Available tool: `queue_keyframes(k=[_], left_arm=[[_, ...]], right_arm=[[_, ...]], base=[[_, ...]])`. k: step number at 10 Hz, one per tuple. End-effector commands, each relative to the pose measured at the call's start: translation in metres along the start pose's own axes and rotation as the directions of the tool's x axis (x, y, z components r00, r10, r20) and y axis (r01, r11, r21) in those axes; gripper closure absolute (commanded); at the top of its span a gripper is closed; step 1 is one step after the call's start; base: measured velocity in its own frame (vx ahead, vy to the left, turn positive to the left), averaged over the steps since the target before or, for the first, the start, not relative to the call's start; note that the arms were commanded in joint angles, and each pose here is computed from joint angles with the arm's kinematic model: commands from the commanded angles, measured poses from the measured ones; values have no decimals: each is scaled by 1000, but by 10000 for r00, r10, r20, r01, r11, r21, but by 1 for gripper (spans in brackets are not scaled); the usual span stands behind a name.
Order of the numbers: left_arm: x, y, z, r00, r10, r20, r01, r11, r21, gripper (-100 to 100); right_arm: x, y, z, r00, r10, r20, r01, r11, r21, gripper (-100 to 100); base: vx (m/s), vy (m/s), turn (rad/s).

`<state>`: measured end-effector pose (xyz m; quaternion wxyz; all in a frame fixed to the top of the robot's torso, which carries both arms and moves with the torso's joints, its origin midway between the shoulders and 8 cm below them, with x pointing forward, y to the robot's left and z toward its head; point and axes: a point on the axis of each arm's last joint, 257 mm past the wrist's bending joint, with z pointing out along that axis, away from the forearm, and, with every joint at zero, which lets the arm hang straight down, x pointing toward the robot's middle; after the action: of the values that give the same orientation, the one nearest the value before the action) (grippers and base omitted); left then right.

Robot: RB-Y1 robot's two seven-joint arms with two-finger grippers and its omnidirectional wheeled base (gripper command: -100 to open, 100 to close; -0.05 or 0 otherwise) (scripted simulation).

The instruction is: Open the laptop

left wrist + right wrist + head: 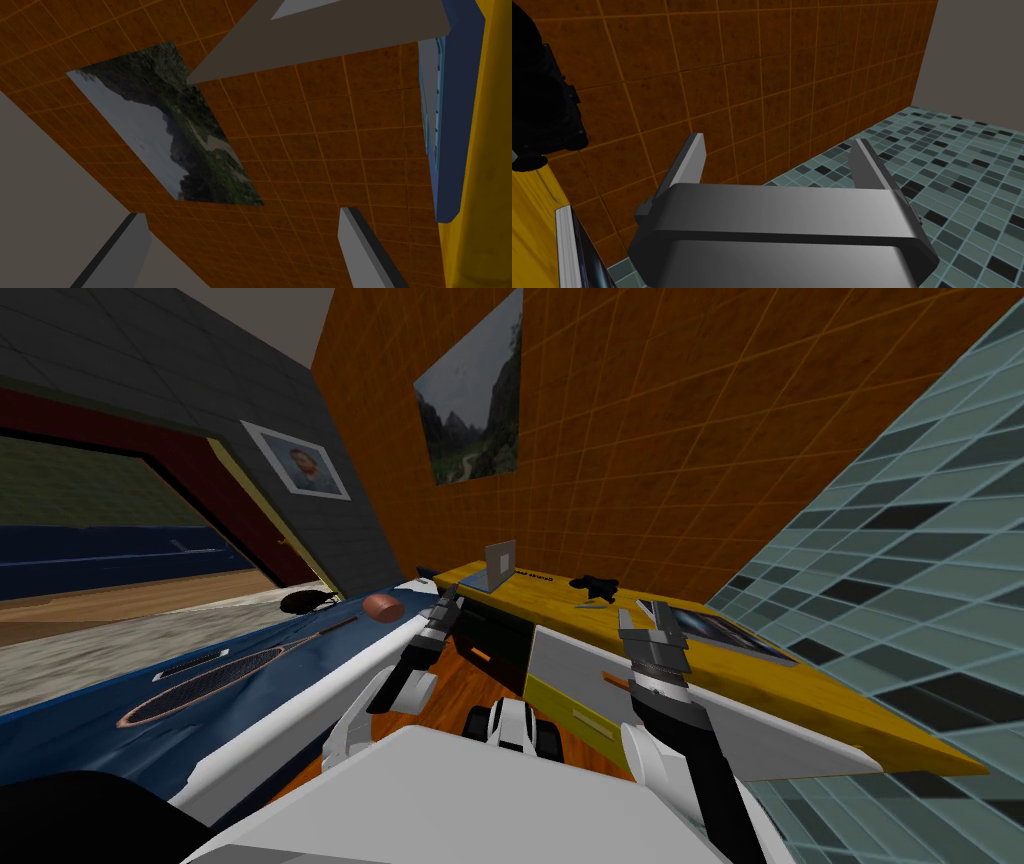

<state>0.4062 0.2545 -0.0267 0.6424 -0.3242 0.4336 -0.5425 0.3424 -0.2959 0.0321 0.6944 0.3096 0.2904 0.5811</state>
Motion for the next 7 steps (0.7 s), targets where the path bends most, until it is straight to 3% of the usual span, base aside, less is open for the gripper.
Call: queue_keyframes(k=[1, 7], left_arm=[[-1, -3, 12, 9998, 205, -64, -206, 9996, -174, -100], [-4, -3, 30, 9988, 479, -76, -483, 9965, -682, -100]], right_arm=[[0, 0, 0, 10000, 0, 0, 0, 10000, 0, 0], [0, 0, 0, 10000, 0, 0, 0, 10000, 0, 0]], base=[[11, -7, -48], [9, -5, -35]])
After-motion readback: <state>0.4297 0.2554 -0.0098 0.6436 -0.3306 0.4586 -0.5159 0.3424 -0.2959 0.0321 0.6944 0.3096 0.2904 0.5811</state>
